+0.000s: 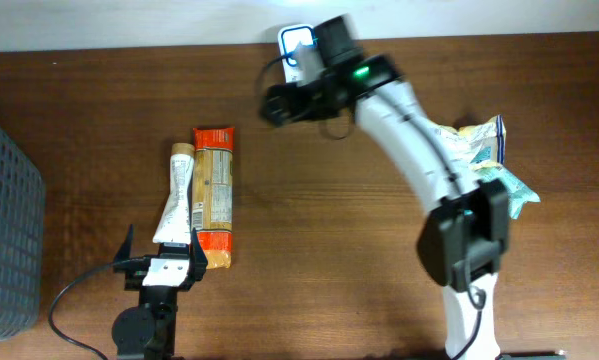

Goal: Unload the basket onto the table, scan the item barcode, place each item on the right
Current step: 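Reach the right gripper to the orange-labelled pasta pack and grasp it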

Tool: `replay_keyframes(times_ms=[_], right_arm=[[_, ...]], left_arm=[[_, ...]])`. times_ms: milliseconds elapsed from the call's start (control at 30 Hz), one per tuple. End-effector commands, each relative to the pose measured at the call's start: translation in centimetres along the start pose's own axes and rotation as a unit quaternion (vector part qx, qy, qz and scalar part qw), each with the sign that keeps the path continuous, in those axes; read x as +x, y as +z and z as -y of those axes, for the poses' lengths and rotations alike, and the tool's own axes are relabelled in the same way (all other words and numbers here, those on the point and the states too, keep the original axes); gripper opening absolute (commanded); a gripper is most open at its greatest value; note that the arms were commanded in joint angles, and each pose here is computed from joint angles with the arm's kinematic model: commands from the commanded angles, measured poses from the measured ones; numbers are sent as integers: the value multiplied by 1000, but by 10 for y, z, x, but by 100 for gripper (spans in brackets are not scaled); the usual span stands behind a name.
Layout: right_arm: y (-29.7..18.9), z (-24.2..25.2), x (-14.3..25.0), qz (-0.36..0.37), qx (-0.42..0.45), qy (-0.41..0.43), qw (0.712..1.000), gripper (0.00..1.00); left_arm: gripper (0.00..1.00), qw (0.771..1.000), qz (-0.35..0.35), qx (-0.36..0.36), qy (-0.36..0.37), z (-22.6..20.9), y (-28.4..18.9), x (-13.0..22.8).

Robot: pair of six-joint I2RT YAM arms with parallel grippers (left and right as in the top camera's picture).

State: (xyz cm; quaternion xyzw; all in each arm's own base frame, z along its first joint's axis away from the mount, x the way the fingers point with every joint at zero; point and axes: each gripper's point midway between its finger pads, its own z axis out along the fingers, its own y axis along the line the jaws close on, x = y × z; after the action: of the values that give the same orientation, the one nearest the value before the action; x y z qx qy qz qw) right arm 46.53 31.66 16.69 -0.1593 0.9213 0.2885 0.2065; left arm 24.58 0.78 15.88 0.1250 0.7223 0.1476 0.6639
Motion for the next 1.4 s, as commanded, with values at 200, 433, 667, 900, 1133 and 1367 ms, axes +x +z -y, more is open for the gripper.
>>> replay_keyframes(times_ms=[200, 433, 667, 900, 1133, 1367], right_arm=[[119, -40, 67, -71, 6, 17, 997, 96], [158, -36, 106, -120, 3, 71, 990, 63], [188, -43, 134, -147, -10, 76, 986, 41], [184, -33, 141, -165, 3, 82, 983, 4], [118, 1, 102, -164, 22, 83, 983, 4], [56, 55, 129, -255, 65, 102, 959, 4]], left_arm=[[99, 1000, -1, 0, 6, 0, 0, 2], [99, 1000, -1, 0, 6, 0, 0, 2], [99, 1000, -1, 0, 6, 0, 0, 2], [99, 1000, -1, -1, 6, 0, 0, 2], [99, 1000, -1, -1, 6, 0, 0, 2], [99, 1000, -1, 0, 6, 0, 0, 2]])
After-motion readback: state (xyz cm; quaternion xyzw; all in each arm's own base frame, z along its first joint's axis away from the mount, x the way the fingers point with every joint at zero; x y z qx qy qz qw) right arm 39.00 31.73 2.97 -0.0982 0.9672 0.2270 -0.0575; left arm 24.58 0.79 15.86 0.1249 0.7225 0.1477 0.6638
